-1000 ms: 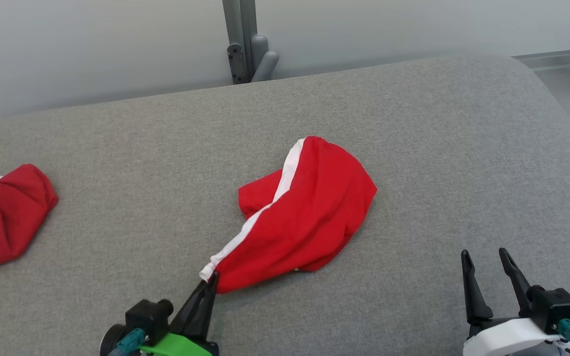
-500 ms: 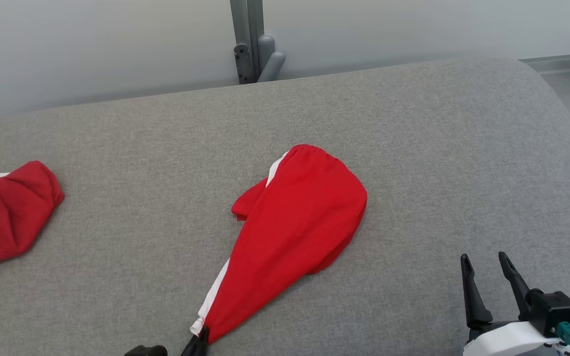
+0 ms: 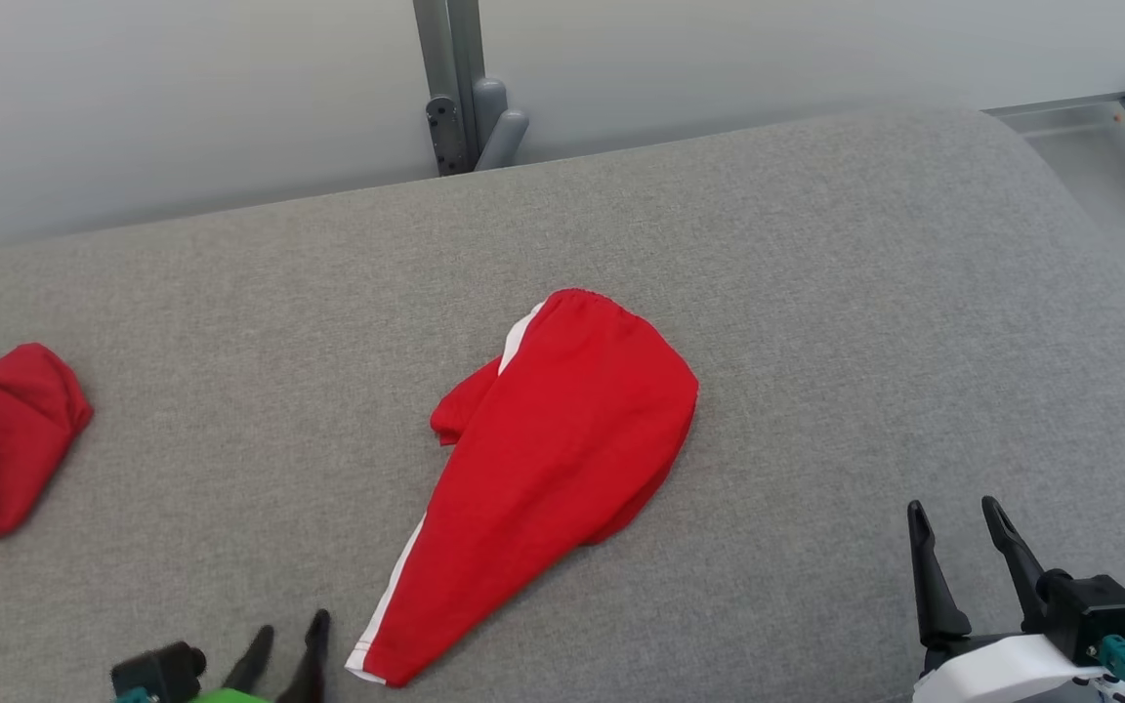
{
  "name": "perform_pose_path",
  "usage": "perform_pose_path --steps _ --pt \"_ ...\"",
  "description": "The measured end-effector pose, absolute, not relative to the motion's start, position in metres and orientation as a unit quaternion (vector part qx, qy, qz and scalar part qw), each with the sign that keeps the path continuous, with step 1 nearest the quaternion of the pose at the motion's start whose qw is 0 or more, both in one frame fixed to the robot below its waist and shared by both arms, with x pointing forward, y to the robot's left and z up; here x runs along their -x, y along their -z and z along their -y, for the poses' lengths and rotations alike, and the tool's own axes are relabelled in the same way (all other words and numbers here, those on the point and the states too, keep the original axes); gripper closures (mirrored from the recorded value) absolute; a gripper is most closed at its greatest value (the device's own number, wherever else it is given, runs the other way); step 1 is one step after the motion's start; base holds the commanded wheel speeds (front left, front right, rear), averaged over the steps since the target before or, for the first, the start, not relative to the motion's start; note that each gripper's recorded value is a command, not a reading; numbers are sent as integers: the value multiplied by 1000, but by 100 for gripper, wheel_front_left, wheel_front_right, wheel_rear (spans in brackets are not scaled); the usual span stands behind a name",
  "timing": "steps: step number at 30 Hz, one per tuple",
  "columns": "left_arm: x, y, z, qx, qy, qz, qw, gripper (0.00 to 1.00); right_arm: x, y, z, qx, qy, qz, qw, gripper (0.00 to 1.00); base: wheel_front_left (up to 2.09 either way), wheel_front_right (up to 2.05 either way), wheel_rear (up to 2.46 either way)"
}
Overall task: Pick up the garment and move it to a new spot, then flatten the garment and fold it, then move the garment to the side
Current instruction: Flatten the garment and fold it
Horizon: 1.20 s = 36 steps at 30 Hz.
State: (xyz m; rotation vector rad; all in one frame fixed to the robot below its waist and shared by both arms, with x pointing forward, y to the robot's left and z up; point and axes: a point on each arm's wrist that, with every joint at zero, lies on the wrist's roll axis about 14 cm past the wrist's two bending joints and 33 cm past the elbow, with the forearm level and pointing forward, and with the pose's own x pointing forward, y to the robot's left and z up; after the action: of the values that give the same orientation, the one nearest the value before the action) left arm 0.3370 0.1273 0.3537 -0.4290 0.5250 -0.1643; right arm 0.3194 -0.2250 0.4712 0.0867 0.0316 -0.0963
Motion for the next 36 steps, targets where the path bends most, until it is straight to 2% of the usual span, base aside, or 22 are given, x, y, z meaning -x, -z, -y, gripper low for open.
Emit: perform_pose_path --steps 4,5,8,15,23,28,36 --pt "-376 -377 -145 209 75 -231 947 0 -316 -469 231 -45 59 -19 997 0 0 0 0" --pt "-402 -400 -138 213 92 -199 952 0 -317 -469 232 -48 62 -20 997 0 0 0 0" --pt "-433 -429 -104 208 148 -176 951 0 -319 -469 236 -49 69 -19 996 0 0 0 0" --pt "-483 -461 -31 193 243 -187 932 0 -323 -467 247 -54 88 -24 994 0 0 0 0" --pt "-511 -442 23 184 290 -256 904 0 -319 -459 264 -52 119 -40 991 0 0 0 0" --pt "-521 -419 36 188 290 -296 890 0 -315 -455 272 -48 135 -50 988 0 0 0 0" --pt "-517 -398 65 211 309 -338 863 0 -304 -450 285 -41 161 -64 984 0 0 0 0"
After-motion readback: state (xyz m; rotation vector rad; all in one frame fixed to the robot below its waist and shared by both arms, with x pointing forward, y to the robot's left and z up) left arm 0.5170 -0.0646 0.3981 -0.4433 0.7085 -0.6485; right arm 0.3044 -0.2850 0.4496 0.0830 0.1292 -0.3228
